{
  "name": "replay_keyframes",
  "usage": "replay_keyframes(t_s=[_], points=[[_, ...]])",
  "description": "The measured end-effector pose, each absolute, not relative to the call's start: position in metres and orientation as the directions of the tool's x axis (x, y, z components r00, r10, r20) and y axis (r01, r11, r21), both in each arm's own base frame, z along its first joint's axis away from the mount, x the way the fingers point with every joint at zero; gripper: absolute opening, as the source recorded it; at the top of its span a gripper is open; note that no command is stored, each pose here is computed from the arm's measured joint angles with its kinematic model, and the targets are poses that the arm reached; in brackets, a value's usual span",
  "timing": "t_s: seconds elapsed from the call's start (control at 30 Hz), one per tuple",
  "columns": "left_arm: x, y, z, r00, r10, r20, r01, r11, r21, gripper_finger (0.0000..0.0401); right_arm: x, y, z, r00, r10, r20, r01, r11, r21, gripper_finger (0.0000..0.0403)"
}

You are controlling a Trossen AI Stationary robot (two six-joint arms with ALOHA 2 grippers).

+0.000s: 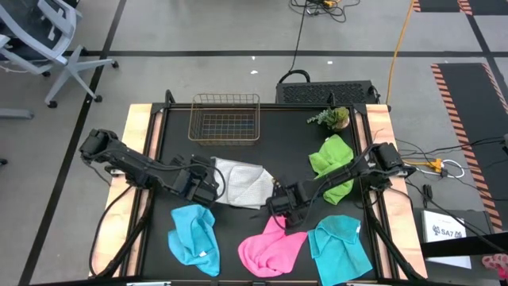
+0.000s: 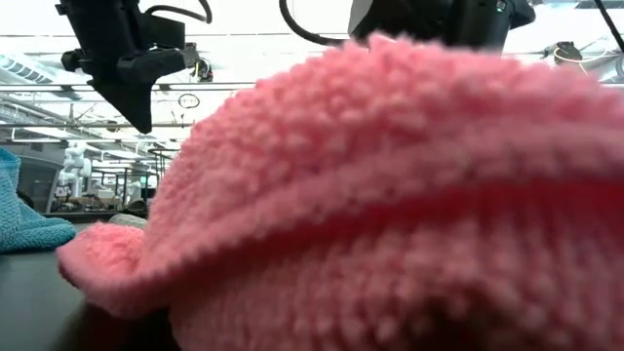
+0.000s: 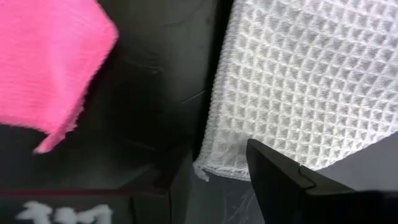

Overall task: Fold microfiber towels
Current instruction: Fold the gray microfiber cloth

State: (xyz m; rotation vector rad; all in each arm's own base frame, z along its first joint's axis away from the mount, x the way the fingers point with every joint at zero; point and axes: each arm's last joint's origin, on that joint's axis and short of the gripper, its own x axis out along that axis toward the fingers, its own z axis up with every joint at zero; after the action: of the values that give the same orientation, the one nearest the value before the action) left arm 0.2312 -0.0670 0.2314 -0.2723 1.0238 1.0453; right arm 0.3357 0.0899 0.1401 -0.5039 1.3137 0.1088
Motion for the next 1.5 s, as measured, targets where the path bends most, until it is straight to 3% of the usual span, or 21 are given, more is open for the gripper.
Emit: replay_keyframes(t_s=[0.1,0.3,0.47,0.7,0.9,1.1,1.27,1.5], points=[[0.232,-0.066,0.231,0.113,0.583,-0.805,-0.824,0.507,0.251,0.0003,0.336,0.089,0.140,0.270,-0.217,-0.938,-0.349,0.886,-0.306,0.0108],[0.244,-0.057,0.230,0.153,0.532,-0.833,-0.878,0.460,0.132,0.0020,0.335,0.087,0.144,0.275,-0.218,-0.936,-0.351,0.884,-0.309,0.0010],[0.271,-0.050,0.232,0.339,0.434,-0.835,-0.835,0.547,-0.055,0.0025,0.338,0.082,0.180,0.389,-0.218,-0.895,-0.288,0.894,-0.343,0.0003],[0.309,-0.039,0.250,0.639,0.319,-0.700,-0.650,0.711,-0.269,0.0026,0.336,0.057,0.216,0.494,-0.220,-0.841,-0.153,0.930,-0.333,0.0002],[0.324,-0.036,0.230,0.623,0.289,-0.727,-0.630,0.736,-0.247,0.0026,0.339,0.048,0.220,0.522,-0.225,-0.823,-0.152,0.924,-0.349,0.0001],[0.340,-0.041,0.203,0.613,0.165,-0.772,-0.580,0.758,-0.298,0.0032,0.341,0.044,0.222,0.540,-0.228,-0.810,-0.143,0.924,-0.356,0.0001],[0.347,-0.040,0.209,0.679,0.071,-0.731,-0.495,0.780,-0.383,0.0076,0.342,0.041,0.222,0.540,-0.232,-0.809,-0.140,0.923,-0.358,0.0001],[0.350,-0.033,0.213,0.709,0.061,-0.703,-0.472,0.781,-0.408,0.0137,0.342,0.041,0.222,0.541,-0.232,-0.808,-0.141,0.922,-0.359,0.0000]])
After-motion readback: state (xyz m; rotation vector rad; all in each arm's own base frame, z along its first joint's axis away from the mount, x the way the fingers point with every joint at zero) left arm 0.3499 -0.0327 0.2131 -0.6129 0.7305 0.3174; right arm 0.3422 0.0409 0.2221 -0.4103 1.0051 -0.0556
